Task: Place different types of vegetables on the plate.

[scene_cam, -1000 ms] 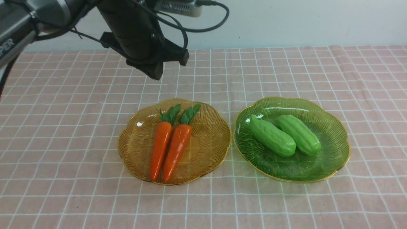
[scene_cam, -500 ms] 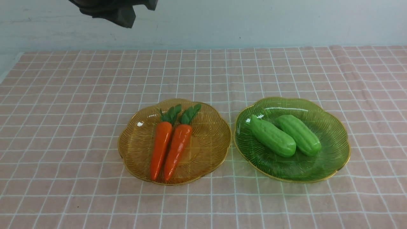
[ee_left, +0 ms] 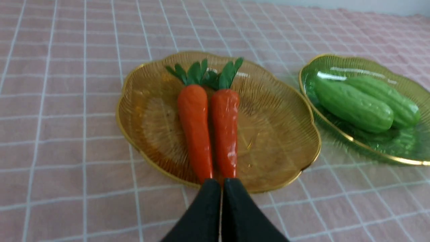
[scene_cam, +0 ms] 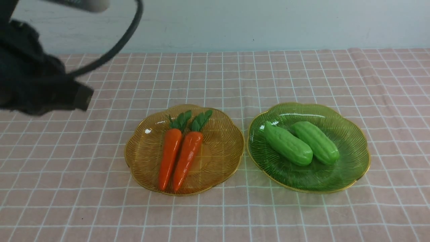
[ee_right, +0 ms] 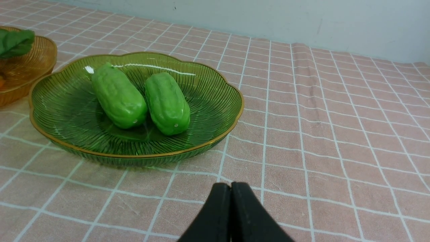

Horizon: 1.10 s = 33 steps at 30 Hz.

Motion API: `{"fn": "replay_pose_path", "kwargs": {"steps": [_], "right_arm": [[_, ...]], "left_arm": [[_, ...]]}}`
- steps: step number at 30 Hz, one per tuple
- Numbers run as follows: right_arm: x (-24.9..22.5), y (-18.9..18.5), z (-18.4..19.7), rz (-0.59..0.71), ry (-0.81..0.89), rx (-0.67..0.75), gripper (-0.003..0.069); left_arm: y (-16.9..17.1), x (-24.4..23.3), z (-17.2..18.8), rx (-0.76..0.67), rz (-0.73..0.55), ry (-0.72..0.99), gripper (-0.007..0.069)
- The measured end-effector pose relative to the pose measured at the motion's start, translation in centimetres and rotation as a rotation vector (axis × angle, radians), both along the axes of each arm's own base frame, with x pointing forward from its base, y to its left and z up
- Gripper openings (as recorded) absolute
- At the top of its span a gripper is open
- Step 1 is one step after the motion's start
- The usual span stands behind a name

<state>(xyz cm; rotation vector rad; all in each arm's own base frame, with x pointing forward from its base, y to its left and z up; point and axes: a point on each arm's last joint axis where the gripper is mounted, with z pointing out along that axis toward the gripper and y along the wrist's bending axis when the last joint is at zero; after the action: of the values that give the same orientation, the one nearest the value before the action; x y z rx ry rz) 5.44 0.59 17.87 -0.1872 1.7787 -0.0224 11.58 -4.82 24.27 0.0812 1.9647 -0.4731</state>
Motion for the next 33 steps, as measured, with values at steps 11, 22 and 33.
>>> {"fn": "replay_pose_path", "kwargs": {"steps": [11, 22, 33], "right_arm": [[0.0, 0.0, 0.0, 0.000, 0.000, 0.001, -0.0008], [0.0, 0.0, 0.0, 0.000, 0.000, 0.001, -0.0008], [0.0, 0.0, 0.0, 0.000, 0.001, 0.001, -0.0008]], "left_arm": [[1.5, -2.3, -2.5, 0.239, -0.042, -0.035, -0.0003], [4.7, -6.1, -6.3, 0.243, 0.283, -0.216, -0.0003], [4.7, -6.4, -7.3, 0.259, 0.264, -0.114, -0.0003]]}}
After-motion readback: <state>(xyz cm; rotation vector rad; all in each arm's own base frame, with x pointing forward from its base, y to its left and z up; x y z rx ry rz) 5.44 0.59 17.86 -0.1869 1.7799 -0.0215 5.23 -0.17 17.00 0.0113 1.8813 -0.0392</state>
